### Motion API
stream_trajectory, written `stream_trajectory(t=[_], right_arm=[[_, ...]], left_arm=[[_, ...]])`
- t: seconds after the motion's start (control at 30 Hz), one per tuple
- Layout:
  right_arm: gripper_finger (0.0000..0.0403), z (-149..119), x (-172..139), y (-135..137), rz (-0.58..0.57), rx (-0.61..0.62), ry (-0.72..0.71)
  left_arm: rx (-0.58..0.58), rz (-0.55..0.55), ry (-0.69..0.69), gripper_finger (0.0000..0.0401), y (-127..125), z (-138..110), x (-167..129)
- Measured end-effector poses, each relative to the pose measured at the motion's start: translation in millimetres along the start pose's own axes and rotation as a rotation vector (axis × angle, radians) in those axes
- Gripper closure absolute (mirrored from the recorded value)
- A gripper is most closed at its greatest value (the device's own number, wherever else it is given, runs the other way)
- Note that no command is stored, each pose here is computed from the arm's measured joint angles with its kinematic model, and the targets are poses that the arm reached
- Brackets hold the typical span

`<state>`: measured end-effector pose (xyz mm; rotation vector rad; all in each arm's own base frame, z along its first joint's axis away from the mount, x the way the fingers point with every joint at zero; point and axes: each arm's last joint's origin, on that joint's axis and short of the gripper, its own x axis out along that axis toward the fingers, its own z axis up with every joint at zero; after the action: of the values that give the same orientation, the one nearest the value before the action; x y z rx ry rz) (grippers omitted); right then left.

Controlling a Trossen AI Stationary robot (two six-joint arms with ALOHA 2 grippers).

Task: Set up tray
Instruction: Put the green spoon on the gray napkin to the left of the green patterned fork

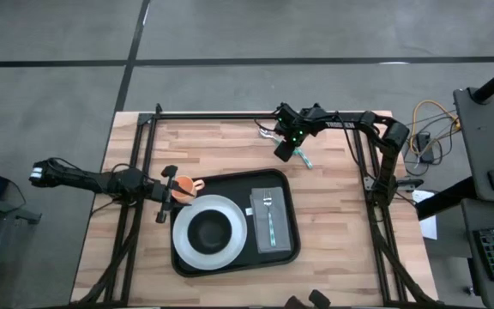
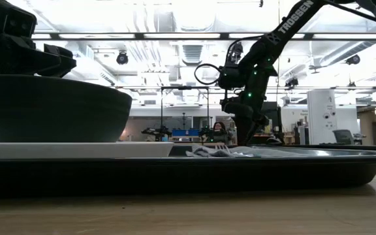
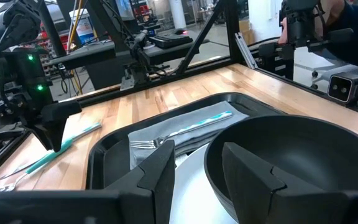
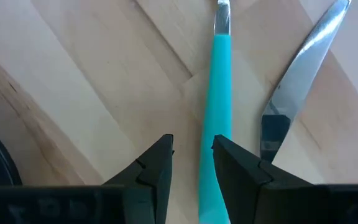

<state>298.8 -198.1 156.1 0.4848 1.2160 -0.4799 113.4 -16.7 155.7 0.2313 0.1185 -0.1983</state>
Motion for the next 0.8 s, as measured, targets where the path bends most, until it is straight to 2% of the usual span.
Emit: stream_trajectory(t=[0.23,0.5,0.8], right_arm=[[0.0302,0.8,-8.4,-13.2,-0.007,0.054,0.059],[0.0297,2.0,-6.2,-13.5,0.03,0.031,0.078],[0.03,23.6,30.2,-16.3,0.028,0.036,0.296]], left_arm=[[0.0,0.0,0.0,0.0285,0.0,0.0,0.0],[0.0,0.0,0.0,0.0285,0.0,0.0,0.0],[0.0,0.0,0.0,0.0285,0.0,0.0,0.0]])
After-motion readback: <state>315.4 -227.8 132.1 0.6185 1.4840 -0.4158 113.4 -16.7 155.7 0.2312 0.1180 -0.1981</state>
